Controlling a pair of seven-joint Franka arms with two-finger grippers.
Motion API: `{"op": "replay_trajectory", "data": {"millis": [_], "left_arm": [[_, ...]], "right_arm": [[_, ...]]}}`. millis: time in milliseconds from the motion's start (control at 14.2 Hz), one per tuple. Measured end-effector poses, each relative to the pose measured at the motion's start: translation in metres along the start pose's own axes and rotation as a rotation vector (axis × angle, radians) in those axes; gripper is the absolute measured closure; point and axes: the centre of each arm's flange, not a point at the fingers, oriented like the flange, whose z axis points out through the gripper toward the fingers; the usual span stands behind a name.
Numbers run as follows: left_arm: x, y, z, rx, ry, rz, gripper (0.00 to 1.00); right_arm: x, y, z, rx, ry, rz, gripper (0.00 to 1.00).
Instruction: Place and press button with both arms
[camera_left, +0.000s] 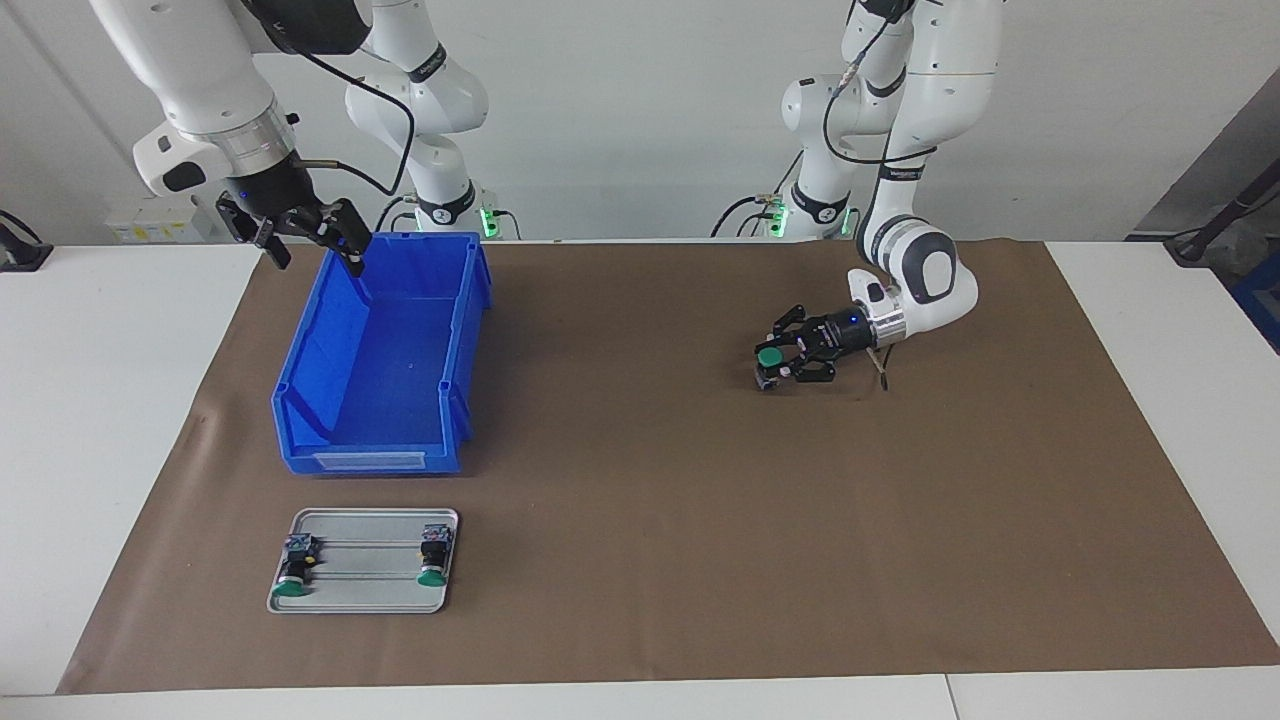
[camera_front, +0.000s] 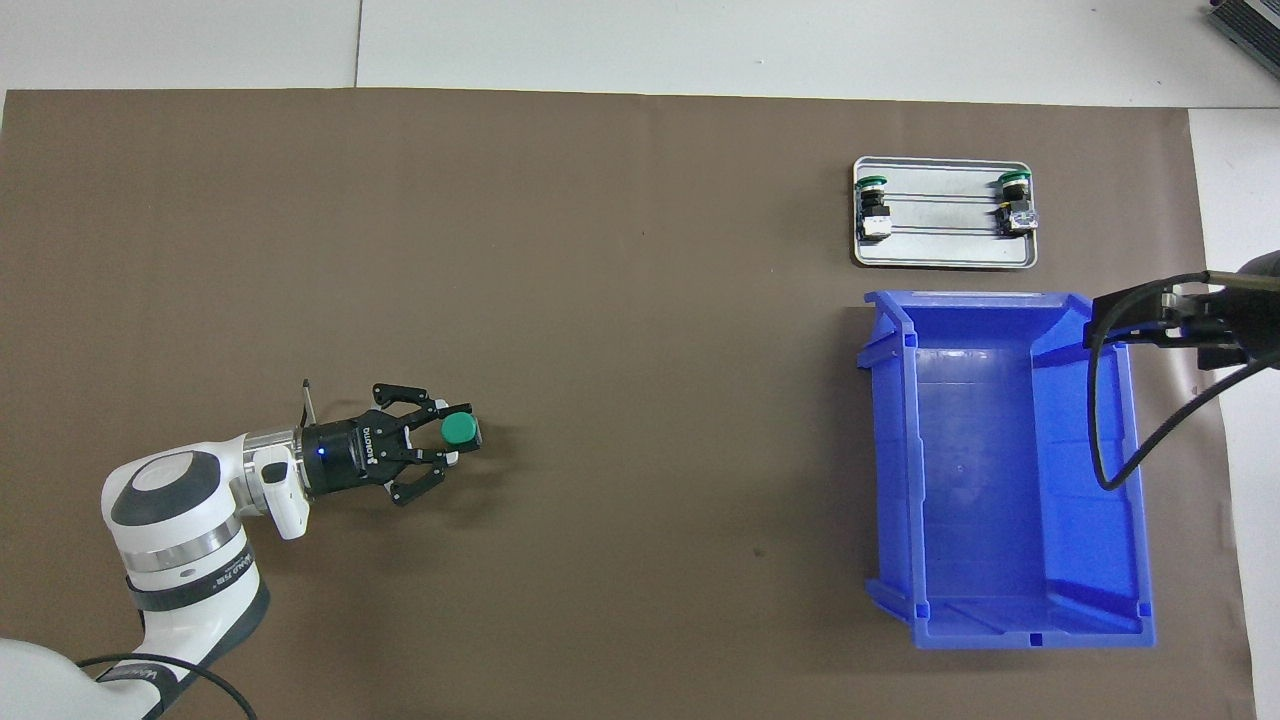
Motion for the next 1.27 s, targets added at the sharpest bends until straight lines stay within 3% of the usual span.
{"op": "replay_trajectory", "data": {"millis": [282, 494, 918, 1271], "left_arm": [[0.001, 0.001, -0.001, 0.002, 0.000, 0.002, 0.59], [0.002, -0.001, -0.004, 0.013, 0.003, 0.001, 0.36], [0.000, -0.006, -0.017, 0.035, 0.002, -0.029, 0.36], [0.001, -0.022, -0.067, -0.007, -0.073, -0.091, 0.36]], "right_arm": [[0.000, 0.000, 0.000, 0.000, -0.001, 0.000, 0.00], [0.000, 0.000, 0.001, 0.000, -0.001, 0.000, 0.00], [0.000, 0.000, 0.001, 0.000, -0.003, 0.000, 0.00], [-0.001, 0.000, 0.002, -0.001, -0.004, 0.000, 0.00]]}}
